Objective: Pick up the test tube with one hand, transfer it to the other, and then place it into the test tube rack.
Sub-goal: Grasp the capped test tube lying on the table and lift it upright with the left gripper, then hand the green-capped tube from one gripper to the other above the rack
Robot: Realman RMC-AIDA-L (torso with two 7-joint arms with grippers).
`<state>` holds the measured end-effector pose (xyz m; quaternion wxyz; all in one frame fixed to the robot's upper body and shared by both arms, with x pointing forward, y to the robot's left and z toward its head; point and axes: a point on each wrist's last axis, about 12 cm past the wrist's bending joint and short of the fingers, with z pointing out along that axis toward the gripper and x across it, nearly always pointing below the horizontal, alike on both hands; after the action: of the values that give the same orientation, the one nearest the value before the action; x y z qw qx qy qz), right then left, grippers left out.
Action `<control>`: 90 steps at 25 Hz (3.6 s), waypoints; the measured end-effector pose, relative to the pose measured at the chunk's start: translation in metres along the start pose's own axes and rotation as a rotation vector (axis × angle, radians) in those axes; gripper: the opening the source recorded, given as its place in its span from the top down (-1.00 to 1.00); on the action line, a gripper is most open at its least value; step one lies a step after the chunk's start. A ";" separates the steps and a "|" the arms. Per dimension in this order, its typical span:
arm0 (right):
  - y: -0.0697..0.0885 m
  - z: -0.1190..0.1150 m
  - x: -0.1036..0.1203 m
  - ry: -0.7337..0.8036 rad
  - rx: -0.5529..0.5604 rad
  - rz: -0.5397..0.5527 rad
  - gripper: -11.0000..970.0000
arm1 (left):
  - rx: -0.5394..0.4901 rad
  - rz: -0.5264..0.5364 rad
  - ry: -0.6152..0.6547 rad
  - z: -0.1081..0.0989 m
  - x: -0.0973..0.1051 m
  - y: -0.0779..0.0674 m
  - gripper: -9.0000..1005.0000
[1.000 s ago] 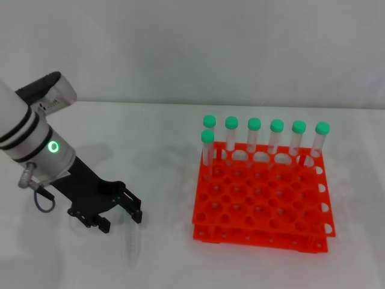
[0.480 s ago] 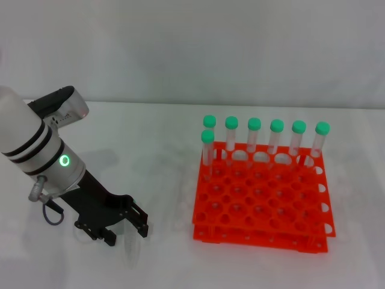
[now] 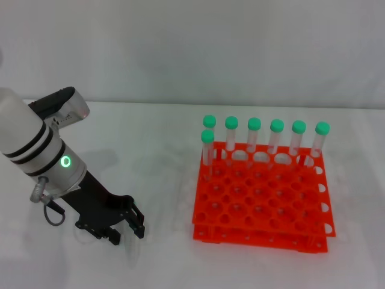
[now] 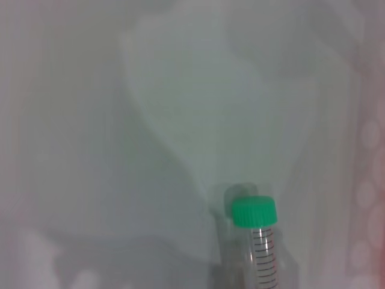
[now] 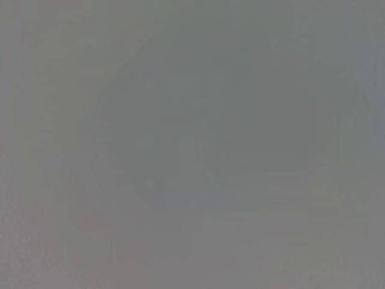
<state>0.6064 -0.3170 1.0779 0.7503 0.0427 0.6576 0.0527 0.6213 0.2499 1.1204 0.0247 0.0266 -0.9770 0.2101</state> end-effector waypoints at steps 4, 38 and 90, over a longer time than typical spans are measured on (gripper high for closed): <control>0.000 0.001 0.000 -0.001 0.000 0.000 -0.64 | -0.006 0.000 0.006 0.003 0.001 0.000 -0.06; -0.005 -0.002 -0.001 -0.006 0.013 -0.001 -0.64 | 0.013 -0.007 0.018 0.015 0.004 -0.003 0.28; 0.026 0.004 -0.004 -0.011 -0.168 0.019 -0.64 | 0.121 0.740 -1.253 -0.023 -0.014 0.032 0.58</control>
<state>0.6094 -0.2915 1.0856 0.7542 -0.0140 0.6464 0.1146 0.6339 0.2891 1.1270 -0.6132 -0.1887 -0.7395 0.2037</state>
